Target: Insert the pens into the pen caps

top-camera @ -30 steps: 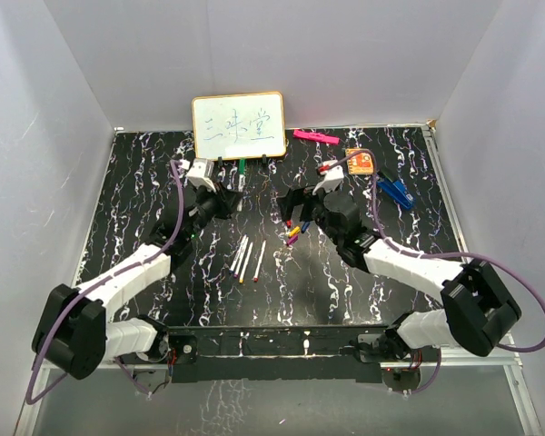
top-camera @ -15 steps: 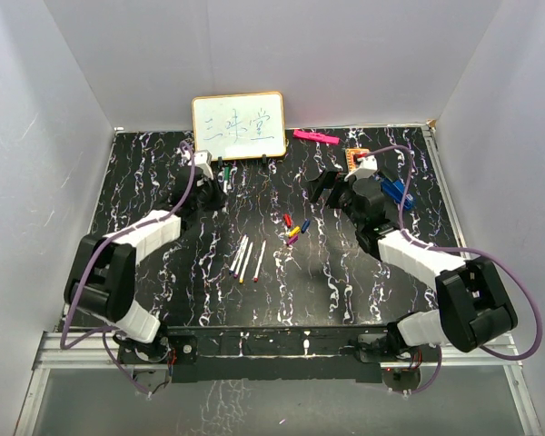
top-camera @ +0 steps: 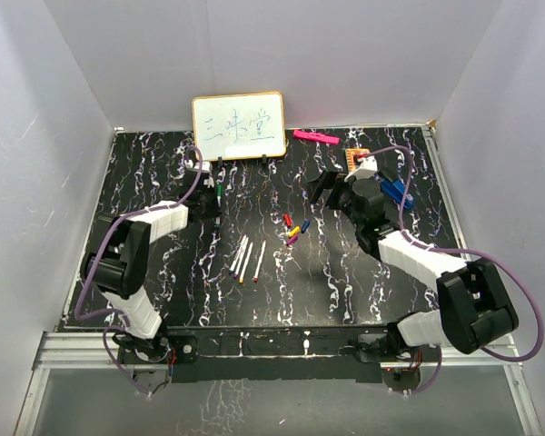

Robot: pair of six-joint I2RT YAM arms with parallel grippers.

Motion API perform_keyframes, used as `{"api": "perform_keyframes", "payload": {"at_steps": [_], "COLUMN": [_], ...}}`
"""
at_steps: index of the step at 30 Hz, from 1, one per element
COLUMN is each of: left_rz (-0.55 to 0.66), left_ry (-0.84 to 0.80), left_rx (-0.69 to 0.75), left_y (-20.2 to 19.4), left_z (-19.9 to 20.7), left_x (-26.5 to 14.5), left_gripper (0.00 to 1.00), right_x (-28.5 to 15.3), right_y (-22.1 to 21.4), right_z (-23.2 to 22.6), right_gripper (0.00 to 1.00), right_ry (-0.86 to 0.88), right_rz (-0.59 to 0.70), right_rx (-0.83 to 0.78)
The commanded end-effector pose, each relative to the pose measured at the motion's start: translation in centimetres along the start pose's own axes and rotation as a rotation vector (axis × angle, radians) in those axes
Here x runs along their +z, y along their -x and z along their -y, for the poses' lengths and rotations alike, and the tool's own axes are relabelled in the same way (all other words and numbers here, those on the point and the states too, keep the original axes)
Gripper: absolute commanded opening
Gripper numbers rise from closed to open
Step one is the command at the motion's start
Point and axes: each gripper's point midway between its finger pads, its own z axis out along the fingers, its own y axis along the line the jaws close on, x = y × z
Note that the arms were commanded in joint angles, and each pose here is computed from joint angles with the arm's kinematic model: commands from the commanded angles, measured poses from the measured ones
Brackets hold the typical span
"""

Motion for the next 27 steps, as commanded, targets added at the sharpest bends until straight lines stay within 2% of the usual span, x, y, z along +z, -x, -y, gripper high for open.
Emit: {"api": "perform_keyframes", "payload": {"at_steps": [1,7,8,10,15,27], "left_rz": [-0.019,-0.037,-0.036,-0.033,-0.018,0.058], "left_ry": [0.057,0.096,0.096,0.091,0.089,0.085], "left_rx": [0.014,0.015,0.015,0.016,0.016,0.043], "left_y": [0.1,-0.4,-0.4,-0.3,0.2,2.8], "left_z": [-1.2,-1.9,-1.9,-1.8,-1.7,-1.2], "left_x": [0.2,0.8,0.8,0.8,0.5,-4.4], "left_gripper": [0.08,0.16,0.2,0.37,0.57,0.62], "right_x": [-0.3,0.0,0.0,0.0,0.0,-0.4], "right_y": [3.2,2.3,2.0,1.7,1.1,1.7], "right_z": [-1.2,-0.6,-0.6,-0.7,-0.6,0.1], "right_gripper": [0.98,0.98,0.98,0.98,0.98,0.98], "right_ry": [0.02,0.004,0.008,0.019,0.025,-0.019], "right_rz": [0.083,0.057,0.047,0.041,0.034,0.052], "right_rx": [0.014,-0.002,-0.006,-0.011,-0.018,-0.013]}}
